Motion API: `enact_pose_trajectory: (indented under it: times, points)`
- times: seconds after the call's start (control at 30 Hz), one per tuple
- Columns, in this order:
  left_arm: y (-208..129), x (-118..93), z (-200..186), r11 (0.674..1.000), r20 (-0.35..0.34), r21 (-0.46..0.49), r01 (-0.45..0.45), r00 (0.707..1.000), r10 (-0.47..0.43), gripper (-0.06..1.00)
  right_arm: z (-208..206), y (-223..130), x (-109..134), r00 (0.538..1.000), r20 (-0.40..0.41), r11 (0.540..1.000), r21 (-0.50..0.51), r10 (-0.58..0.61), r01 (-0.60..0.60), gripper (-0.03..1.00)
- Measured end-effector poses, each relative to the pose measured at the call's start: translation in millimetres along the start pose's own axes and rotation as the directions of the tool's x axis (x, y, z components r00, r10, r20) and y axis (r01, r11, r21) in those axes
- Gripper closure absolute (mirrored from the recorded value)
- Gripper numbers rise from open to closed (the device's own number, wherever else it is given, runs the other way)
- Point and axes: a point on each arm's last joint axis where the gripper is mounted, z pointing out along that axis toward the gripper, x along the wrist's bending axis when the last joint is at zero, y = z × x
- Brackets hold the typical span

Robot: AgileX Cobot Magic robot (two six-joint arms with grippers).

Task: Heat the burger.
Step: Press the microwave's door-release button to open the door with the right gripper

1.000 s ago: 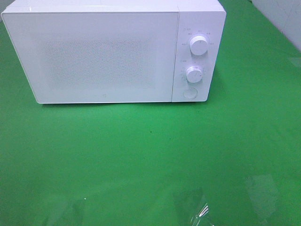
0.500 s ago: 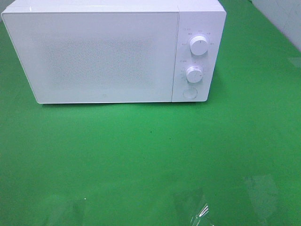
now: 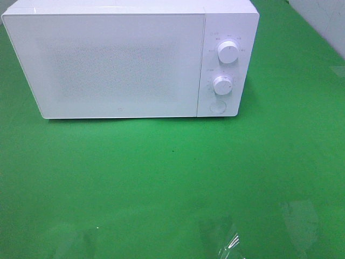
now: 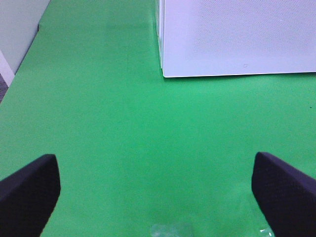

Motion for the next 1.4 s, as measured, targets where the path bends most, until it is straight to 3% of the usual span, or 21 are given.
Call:
enact_pose_trajectory:
  times: [0.77, 1.07, 1.4]
  points:
    - [0.0, 0.0, 0.0, 1.000, 0.000, 0.000, 0.000, 1.000, 0.000, -0.05, -0.2, 0.2, 0.0, 1.000, 0.000, 1.000, -0.001, -0.006, 0.006, 0.21]
    - [0.0, 0.0, 0.0, 1.000, 0.000, 0.000, 0.000, 1.000, 0.000, -0.05, -4.6, 25.1, 1.8, 1.000, -0.009, 0.997, -0.081, -0.006, 0.006, 0.21]
    - [0.0, 0.0, 0.0, 1.000, 0.000, 0.000, 0.000, 1.000, 0.000, -0.05, 28.1, 66.3, 8.9, 0.999, -0.029, 0.974, -0.224, -0.033, 0.026, 0.21]
